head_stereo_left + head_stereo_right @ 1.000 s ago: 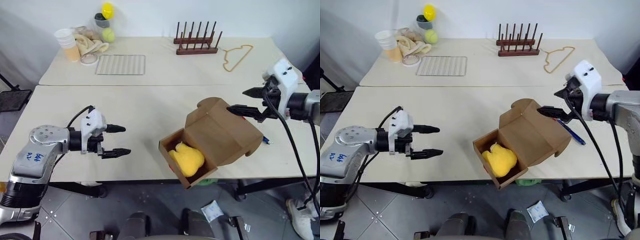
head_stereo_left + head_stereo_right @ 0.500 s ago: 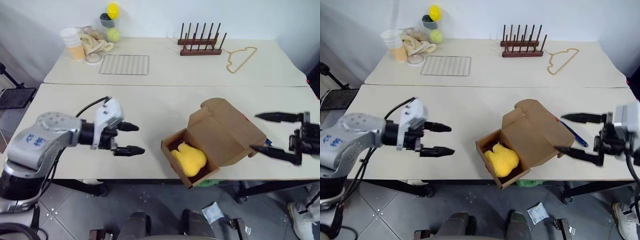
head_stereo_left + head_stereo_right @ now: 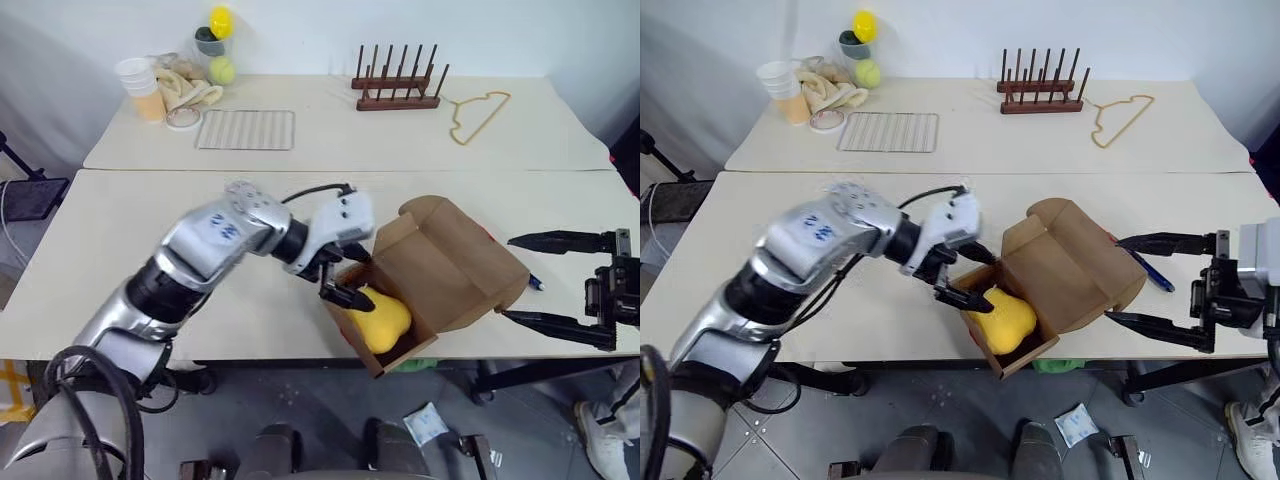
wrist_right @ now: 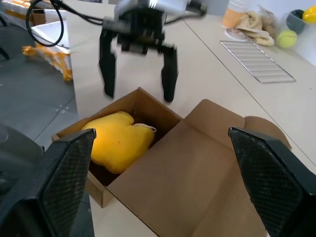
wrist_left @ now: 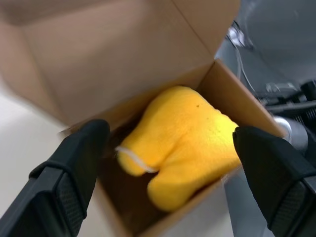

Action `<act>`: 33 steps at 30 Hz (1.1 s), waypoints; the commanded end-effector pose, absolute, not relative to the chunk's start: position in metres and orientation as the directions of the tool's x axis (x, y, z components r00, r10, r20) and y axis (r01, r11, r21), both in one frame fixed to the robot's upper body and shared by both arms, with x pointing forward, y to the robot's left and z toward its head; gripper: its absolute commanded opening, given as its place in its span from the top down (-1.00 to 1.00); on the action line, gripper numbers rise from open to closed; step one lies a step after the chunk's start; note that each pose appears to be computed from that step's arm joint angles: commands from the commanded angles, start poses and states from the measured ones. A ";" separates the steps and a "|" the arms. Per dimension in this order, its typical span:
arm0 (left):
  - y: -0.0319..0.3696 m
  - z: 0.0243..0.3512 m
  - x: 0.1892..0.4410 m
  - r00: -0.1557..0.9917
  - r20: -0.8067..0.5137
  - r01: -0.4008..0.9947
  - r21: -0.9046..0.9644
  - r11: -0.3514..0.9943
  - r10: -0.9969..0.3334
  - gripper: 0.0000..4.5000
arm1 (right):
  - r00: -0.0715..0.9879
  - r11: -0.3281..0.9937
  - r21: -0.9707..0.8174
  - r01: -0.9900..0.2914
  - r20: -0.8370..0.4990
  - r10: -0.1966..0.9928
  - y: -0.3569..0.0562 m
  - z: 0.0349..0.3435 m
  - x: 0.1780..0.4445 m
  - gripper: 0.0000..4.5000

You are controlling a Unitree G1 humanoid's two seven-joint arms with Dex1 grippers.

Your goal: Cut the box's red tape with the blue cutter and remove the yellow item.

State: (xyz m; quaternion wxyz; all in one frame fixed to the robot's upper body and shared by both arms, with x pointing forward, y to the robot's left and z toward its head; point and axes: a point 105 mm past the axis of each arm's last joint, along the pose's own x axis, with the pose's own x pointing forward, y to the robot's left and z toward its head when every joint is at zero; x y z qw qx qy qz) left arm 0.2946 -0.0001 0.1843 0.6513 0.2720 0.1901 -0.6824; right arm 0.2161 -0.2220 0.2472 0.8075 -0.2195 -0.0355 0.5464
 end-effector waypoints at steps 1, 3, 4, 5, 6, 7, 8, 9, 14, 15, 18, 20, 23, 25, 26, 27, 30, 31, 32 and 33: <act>-0.011 0.173 0.296 -0.028 -0.652 0.984 0.118 -0.137 -0.758 -0.99 | 0.374 0.270 -0.408 -0.872 -0.199 0.906 -0.212 0.254 0.208 -1.00; -0.015 0.160 0.298 -0.035 -0.679 0.982 0.113 -0.152 -0.734 -0.99 | 0.367 0.265 -0.402 -0.877 -0.203 0.908 -0.208 0.254 0.206 -1.00; -0.018 0.157 0.298 -0.035 -0.685 0.979 0.122 -0.162 -0.728 -0.99 | 0.367 0.265 -0.403 -0.876 -0.201 0.908 -0.206 0.255 0.205 -1.00; -0.022 0.154 0.296 -0.046 -0.692 0.976 0.122 -0.179 -0.720 -0.99 | 0.367 0.265 -0.404 -0.875 -0.198 0.909 -0.205 0.256 0.205 -1.00; -0.025 0.151 0.296 -0.052 -0.696 0.975 0.120 -0.187 -0.716 -0.99 | 0.367 0.265 -0.407 -0.874 -0.196 0.909 -0.204 0.257 0.205 -1.00; -0.027 0.147 0.299 -0.043 -0.706 0.974 0.128 -0.187 -0.707 -0.99 | 0.368 0.266 -0.410 -0.872 -0.193 0.910 -0.203 0.257 0.206 -1.00; -0.026 0.141 0.302 -0.026 -0.727 0.969 0.149 -0.195 -0.686 -0.99 | 0.368 0.266 -0.412 -0.871 -0.190 0.910 -0.202 0.258 0.206 -1.00; -0.024 0.136 0.306 -0.010 -0.743 0.966 0.166 -0.198 -0.669 -0.99 | 0.368 0.266 -0.413 -0.871 -0.189 0.910 -0.201 0.258 0.206 -1.00; -0.034 0.135 0.311 0.010 -0.700 0.966 0.190 -0.173 -0.714 -0.71 | 0.373 0.271 -0.420 -0.866 -0.181 0.910 -0.197 0.260 0.208 -1.00; -0.035 0.137 0.314 0.023 -0.692 0.964 0.206 -0.167 -0.722 -0.60 | 0.375 0.273 -0.421 -0.865 -0.179 0.910 -0.197 0.259 0.208 -1.00; -0.036 0.142 0.321 0.053 -0.669 0.960 0.238 -0.146 -0.741 -0.19 | 0.384 0.281 -0.423 -0.861 -0.179 0.906 -0.198 0.258 0.209 -1.00; -0.036 0.149 0.327 0.079 -0.640 0.957 0.264 -0.122 -0.764 0.06 | 0.393 0.290 -0.424 -0.858 -0.179 0.902 -0.200 0.256 0.209 -1.00; -0.037 0.171 0.335 0.067 -0.551 0.961 0.259 -0.094 -0.832 0.46 | 0.418 0.315 -0.423 -0.850 -0.175 0.892 -0.205 0.252 0.212 -1.00; -0.035 0.183 0.341 0.067 -0.502 0.966 0.250 -0.070 -0.862 0.70 | 0.430 0.330 -0.417 -0.847 -0.171 0.887 -0.207 0.250 0.213 -1.00; -0.034 0.186 0.341 0.058 -0.489 0.967 0.245 -0.073 -0.871 0.85 | 0.432 0.333 -0.416 -0.846 -0.171 0.886 -0.207 0.250 0.213 -1.00; -0.033 0.191 0.344 0.064 -0.464 0.968 0.244 -0.057 -0.884 0.97 | 0.438 0.340 -0.413 -0.845 -0.168 0.883 -0.208 0.249 0.214 -1.00; -0.031 0.209 0.351 0.082 -0.353 0.967 0.256 -0.012 -0.932 0.99 | 0.457 0.362 -0.412 -0.836 -0.157 0.876 -0.211 0.247 0.217 -1.00; -0.031 0.213 0.353 0.083 -0.327 0.967 0.256 -0.004 -0.942 0.99 | 0.460 0.366 -0.413 -0.834 -0.154 0.874 -0.211 0.247 0.217 -1.00; -0.029 0.218 0.351 0.058 -0.280 0.966 0.257 -0.017 -0.958 0.99 | 0.466 0.375 -0.413 -0.830 -0.144 0.873 -0.212 0.247 0.218 -1.00; -0.027 0.222 0.349 0.039 -0.250 0.966 0.259 -0.028 -0.967 0.99 | 0.470 0.381 -0.413 -0.827 -0.138 0.872 -0.212 0.247 0.219 -1.00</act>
